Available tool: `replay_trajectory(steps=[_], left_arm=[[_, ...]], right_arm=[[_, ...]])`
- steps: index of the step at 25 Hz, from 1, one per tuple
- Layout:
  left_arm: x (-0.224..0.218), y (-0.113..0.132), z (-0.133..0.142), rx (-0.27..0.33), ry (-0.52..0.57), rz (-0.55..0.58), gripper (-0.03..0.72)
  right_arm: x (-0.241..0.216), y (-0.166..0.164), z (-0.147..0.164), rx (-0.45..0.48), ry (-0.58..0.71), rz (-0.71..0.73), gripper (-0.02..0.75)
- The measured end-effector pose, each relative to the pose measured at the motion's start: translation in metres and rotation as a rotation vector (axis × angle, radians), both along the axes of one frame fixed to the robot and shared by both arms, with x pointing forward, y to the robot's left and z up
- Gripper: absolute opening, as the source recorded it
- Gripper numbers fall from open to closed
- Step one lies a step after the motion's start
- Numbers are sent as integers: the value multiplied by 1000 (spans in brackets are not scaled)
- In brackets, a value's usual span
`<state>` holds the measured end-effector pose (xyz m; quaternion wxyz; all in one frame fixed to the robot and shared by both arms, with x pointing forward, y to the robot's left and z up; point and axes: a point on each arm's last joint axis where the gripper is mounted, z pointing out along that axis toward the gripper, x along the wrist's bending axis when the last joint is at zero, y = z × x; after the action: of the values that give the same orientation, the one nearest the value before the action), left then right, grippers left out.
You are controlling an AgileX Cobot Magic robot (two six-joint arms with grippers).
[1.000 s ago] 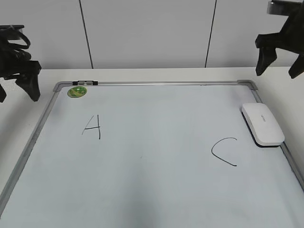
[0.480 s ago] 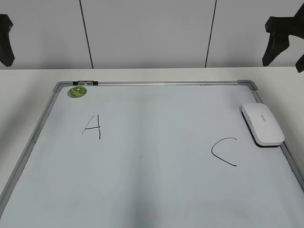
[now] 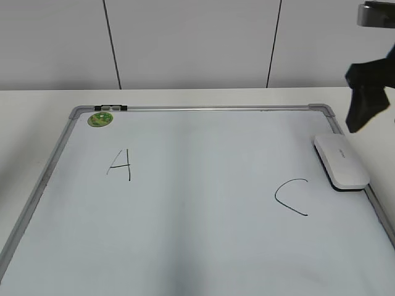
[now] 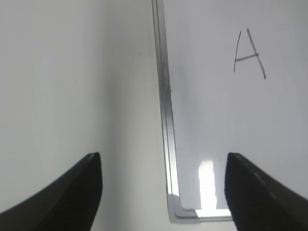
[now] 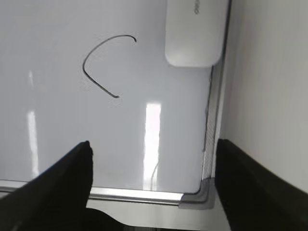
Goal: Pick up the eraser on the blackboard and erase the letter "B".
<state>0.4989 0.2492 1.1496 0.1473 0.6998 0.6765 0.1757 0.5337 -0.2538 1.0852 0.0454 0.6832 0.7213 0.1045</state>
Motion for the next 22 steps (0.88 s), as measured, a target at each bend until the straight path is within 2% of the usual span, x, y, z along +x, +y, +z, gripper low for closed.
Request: replay_trajectory(steps=[5, 11, 18, 22], left_arm=[[-57, 14, -32, -1, 28, 7, 580], [-129, 31, -61, -32, -30, 5, 580], [-202, 52, -77, -17, -234, -29, 580], [-232, 60, -84, -32, -356, -44, 580]], right_arm=[[-56, -8, 13, 6, -115, -5, 583], [-128, -18, 11, 21, -225, -10, 576], [-199, -28, 4, 38, -384, -2, 576], [-225, -31, -8, 44, -434, -1, 575]])
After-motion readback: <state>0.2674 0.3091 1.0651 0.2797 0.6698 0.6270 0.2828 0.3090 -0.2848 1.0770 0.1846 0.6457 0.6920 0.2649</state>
